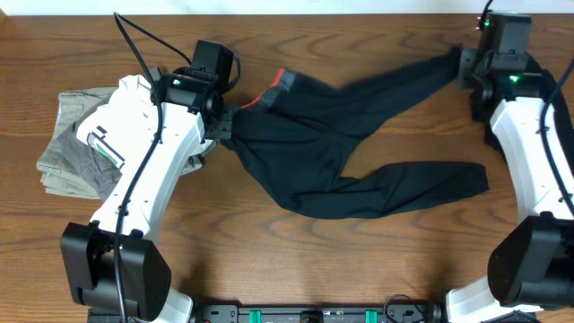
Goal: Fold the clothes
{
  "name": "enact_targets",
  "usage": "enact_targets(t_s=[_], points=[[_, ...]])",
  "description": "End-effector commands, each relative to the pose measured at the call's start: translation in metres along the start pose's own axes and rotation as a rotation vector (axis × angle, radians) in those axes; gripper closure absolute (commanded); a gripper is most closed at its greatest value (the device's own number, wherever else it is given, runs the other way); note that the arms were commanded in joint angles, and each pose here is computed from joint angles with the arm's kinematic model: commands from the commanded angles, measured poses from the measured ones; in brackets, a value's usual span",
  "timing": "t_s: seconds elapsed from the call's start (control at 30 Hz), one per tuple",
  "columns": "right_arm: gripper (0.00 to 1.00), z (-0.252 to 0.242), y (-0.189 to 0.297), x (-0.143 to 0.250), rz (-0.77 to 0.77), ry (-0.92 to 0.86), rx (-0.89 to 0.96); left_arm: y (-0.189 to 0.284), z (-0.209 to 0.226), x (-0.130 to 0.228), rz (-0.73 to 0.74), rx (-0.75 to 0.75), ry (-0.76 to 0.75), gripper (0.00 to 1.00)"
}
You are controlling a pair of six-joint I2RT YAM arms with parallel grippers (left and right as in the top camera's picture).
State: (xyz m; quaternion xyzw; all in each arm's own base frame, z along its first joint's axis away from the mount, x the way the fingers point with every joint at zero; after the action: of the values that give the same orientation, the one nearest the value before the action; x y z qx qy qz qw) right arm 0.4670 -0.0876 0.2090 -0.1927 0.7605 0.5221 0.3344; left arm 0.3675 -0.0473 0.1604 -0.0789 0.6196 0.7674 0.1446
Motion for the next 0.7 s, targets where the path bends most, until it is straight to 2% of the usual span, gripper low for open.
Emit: enact_targets(t_s=[0.0,0.17,0.3,0.37,0.4,0.47,0.67], points=[[0.53,-0.026,-0.014,0.022,0.089,0.012,0.084,-0.001,0.004,0.001,0.007,-0.020,0.008,0.94],[0.38,-0.030,-0.022,0.060,0.222,-0.010,0.041,-0.001,0.004,0.001,0.007,-0.020,0.008,0.95],[0.35,-0.019,-0.024,0.085,0.303,-0.064,-0.049,0.000,0.004,0.002,0.010,-0.021,0.007,0.93],[0.35,-0.004,-0.023,0.096,0.342,-0.081,-0.140,0.000,0.004,0.003,0.015,-0.021,0.005,0.84],[0.34,0.005,-0.022,0.101,0.358,-0.088,-0.194,0.000,0.004,0.003,0.013,-0.021,0.005,0.69],[0.32,0.018,-0.019,0.108,0.381,-0.099,-0.273,0.001,0.003,-0.003,-0.010,-0.018,0.000,0.59],[0.36,0.035,-0.016,0.139,0.493,-0.266,-0.317,0.019,0.000,-0.027,-0.109,0.027,0.022,0.51]])
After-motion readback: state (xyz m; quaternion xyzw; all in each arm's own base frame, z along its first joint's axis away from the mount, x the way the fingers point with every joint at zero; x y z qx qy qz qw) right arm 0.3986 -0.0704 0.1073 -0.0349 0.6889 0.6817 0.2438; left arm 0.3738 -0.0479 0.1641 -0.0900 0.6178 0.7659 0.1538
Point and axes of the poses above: each gripper's point midway between its finger pads, its own y axis back along the fingers, its own z axis along the line the jaws close on, x = y × z, the point moved 1 cm from there along y, back along the fingers, and after that the axes turned 2 degrees about -y, right-handed, at the moved point
